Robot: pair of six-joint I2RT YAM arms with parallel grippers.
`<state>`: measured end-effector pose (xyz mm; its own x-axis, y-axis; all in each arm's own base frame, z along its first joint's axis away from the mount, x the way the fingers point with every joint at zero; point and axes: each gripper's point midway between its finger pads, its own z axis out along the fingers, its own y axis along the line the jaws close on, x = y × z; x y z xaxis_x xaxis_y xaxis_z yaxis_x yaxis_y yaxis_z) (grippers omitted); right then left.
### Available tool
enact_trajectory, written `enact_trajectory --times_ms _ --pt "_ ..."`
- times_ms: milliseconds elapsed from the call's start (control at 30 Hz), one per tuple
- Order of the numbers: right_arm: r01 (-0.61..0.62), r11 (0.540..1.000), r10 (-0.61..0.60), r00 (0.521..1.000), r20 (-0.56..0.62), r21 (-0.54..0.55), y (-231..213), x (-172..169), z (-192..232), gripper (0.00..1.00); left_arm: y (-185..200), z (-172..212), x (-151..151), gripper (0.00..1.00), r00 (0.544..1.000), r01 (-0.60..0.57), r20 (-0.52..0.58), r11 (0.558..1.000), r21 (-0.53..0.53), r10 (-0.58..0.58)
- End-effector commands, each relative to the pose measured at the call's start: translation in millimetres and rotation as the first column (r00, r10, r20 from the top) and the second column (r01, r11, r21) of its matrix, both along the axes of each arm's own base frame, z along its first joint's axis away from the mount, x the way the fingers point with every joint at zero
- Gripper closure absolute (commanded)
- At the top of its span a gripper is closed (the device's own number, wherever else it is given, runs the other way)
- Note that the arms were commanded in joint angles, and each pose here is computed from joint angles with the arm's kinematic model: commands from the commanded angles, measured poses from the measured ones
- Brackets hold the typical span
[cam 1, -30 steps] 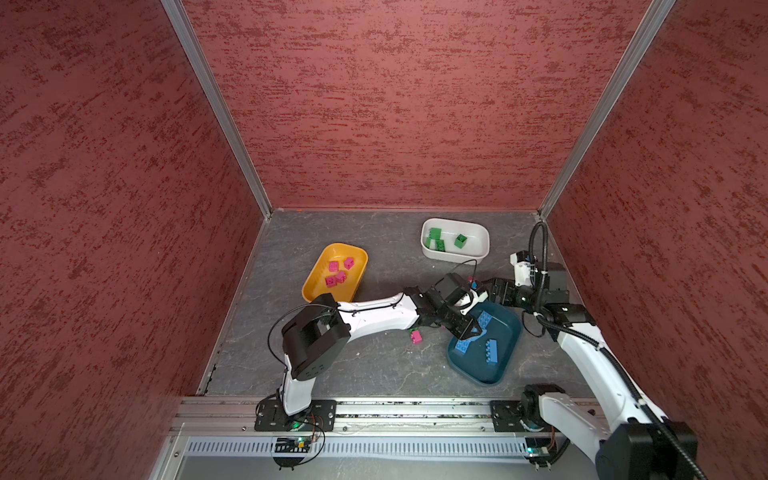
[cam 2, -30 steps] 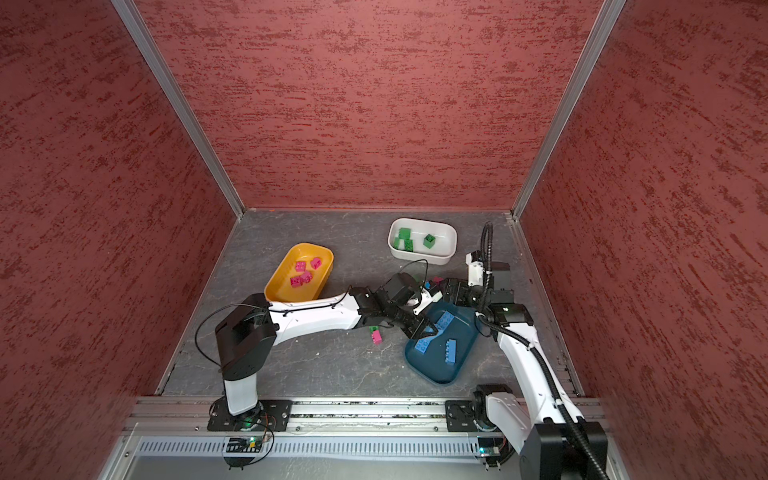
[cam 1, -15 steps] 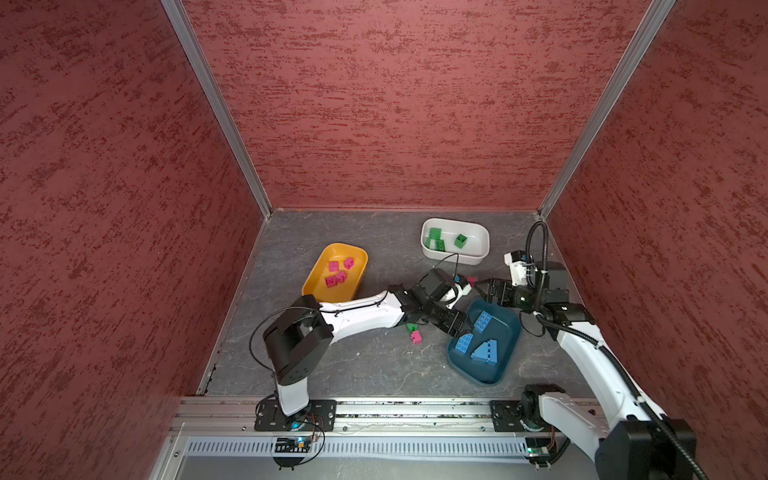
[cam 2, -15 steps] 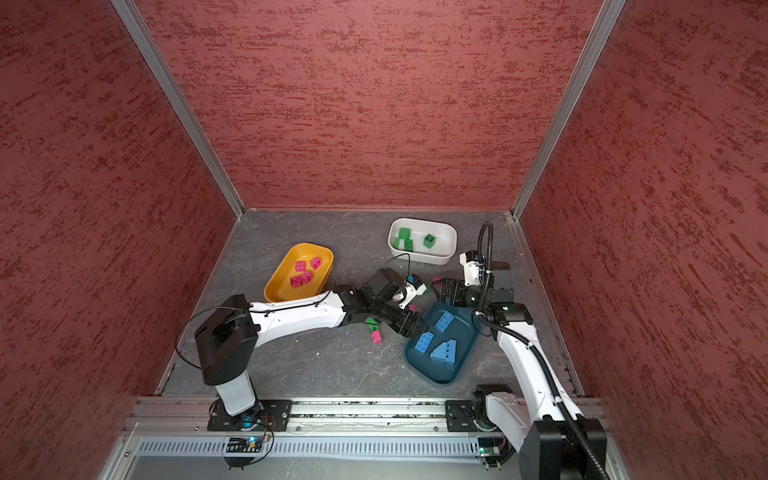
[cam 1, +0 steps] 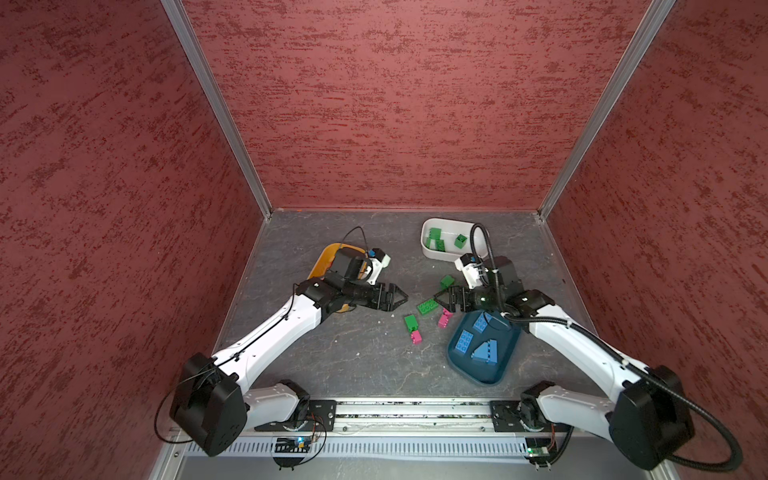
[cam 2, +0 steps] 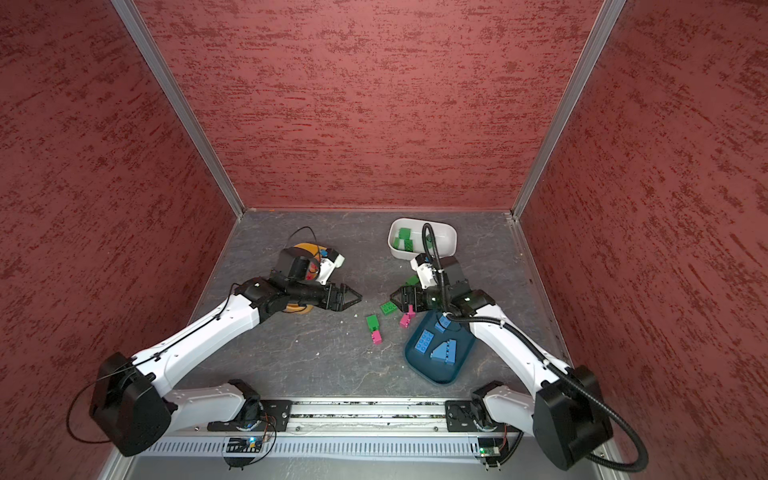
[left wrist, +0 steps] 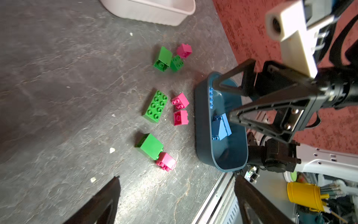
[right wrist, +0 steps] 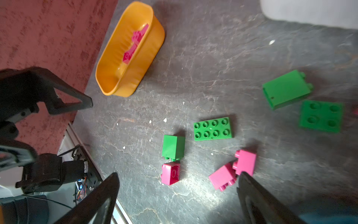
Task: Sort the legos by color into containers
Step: 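Draw the left arm back while the right gripper reaches a tall green brick, then grasp the tall green brick with the right gripper and lift it over the white tub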
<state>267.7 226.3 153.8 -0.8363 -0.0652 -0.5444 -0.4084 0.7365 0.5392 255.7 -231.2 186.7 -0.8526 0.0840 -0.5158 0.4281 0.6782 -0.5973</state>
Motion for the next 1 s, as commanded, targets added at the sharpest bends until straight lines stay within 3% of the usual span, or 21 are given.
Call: enact_trajectory --times_ms 0,167,433,967 --pt "0.048 0.998 -0.047 0.999 0.028 -0.030 16 10 3 0.06 18 -3 -4 0.00 0.998 -0.033 -0.057 0.998 -0.046 0.030" --pt "0.022 0.994 -0.021 1.000 0.005 -0.104 48 6 -16 0.08 47 -2 10 0.01 0.988 -0.140 -0.085 0.983 -0.119 0.130" --pt "0.013 0.973 -0.022 0.999 -0.036 -0.231 76 4 -58 0.15 70 2 12 0.01 0.978 -0.198 -0.100 0.965 -0.170 0.183" --pt "0.001 0.909 -0.037 0.996 -0.079 -0.417 82 -5 -110 0.41 84 3 10 0.00 0.971 -0.229 -0.110 0.955 -0.189 0.211"
